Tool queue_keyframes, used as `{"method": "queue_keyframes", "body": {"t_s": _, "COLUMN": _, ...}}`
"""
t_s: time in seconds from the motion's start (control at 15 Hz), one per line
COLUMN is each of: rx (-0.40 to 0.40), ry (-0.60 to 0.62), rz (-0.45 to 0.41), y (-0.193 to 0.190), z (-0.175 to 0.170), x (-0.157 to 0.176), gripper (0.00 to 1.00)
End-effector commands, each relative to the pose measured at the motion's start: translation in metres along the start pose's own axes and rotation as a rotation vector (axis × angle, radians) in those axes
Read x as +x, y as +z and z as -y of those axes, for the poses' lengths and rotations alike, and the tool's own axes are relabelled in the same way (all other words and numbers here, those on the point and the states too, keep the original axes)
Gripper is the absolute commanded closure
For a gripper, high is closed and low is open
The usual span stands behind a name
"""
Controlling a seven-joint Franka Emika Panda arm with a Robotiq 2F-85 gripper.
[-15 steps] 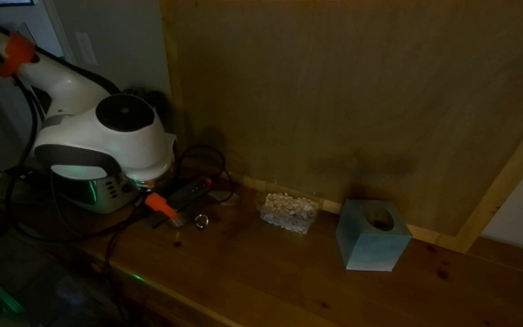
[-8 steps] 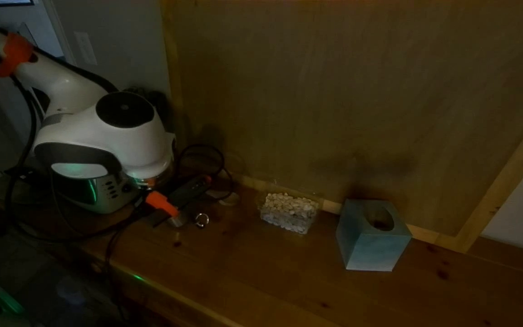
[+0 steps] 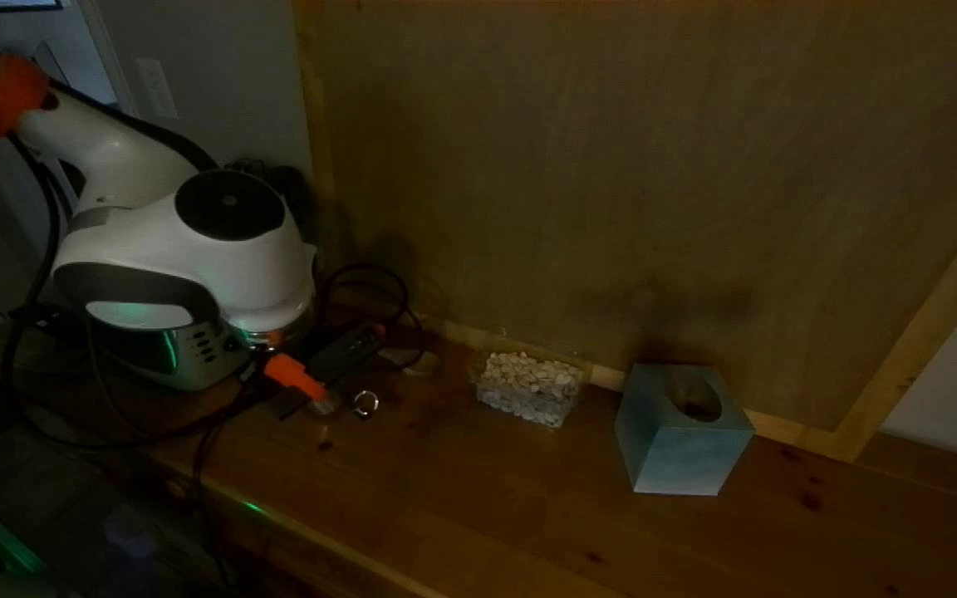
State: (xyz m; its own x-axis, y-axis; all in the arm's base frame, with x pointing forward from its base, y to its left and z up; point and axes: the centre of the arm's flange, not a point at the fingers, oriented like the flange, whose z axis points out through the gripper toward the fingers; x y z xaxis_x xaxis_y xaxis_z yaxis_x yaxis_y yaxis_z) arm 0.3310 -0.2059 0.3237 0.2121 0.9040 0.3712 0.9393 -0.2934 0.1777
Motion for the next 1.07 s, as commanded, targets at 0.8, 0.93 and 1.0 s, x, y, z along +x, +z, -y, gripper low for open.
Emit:
{"method": "queue_keyframes", "body": {"t_s": 0.8, "rx": 0.008, "ry": -0.026, "rz": 0.001, "y": -0.0005, "z": 0.0009, "x": 0.0067, "gripper": 0.29}}
{"method": "queue_keyframes", "body": {"t_s": 0.93, "rx": 0.004, "ry": -0.023, "rz": -0.003, "y": -0.0006, "z": 0.0002, "x": 0.0081, "gripper": 0.15}}
{"method": "queue_keyframes", "body": {"t_s": 1.0, "rx": 0.004, "ry": -0.023, "rz": -0.003, "y": -0.0001, "z": 0.0000, "x": 0.0085, "gripper": 0.09}}
